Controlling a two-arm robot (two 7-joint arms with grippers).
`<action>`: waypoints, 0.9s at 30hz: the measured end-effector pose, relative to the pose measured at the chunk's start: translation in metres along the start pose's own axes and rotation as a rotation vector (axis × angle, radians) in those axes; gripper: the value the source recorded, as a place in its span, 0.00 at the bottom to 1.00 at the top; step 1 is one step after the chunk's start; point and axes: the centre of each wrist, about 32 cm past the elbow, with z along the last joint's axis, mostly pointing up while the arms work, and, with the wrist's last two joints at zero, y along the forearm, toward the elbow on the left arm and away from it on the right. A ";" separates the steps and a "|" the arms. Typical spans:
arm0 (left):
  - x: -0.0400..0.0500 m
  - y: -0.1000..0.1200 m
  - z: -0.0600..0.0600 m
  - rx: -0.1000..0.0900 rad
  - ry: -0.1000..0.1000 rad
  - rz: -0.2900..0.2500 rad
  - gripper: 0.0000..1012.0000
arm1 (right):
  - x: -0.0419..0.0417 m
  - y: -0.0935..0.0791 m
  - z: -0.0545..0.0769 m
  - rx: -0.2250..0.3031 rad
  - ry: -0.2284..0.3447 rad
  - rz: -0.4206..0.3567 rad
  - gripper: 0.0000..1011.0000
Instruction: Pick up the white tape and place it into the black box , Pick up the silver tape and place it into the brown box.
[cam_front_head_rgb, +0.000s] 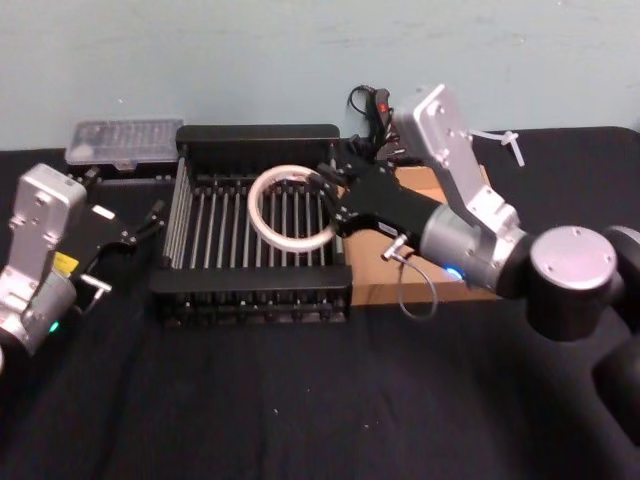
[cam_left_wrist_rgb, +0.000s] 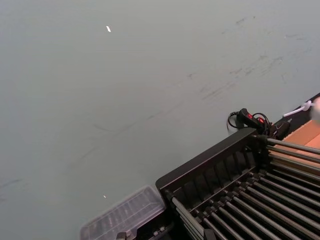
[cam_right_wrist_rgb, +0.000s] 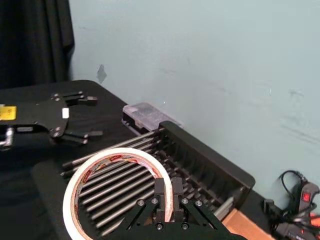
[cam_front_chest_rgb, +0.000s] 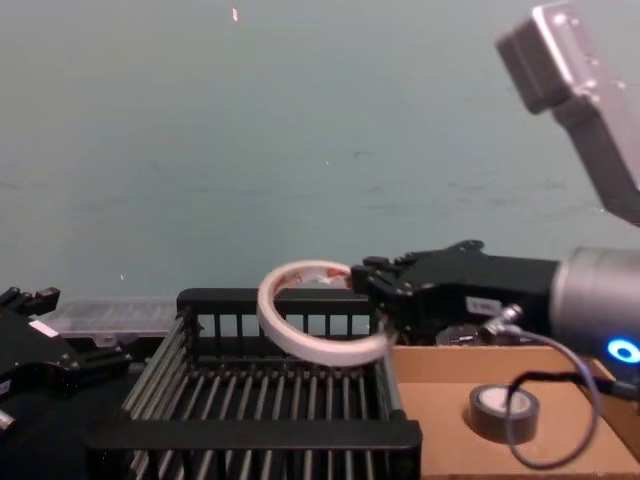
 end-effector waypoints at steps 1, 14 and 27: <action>0.0000 0.000 0.000 0.000 0.000 0.000 0.99 | 0.0021 0.005 0.000 -0.004 -0.004 -0.003 0.09; 0.0000 0.000 0.000 0.000 0.000 0.000 0.99 | 0.0101 0.051 -0.003 -0.042 -0.017 -0.007 0.09; 0.0000 0.000 0.000 0.000 0.000 0.000 0.99 | 0.0144 0.087 -0.016 -0.100 -0.014 -0.033 0.09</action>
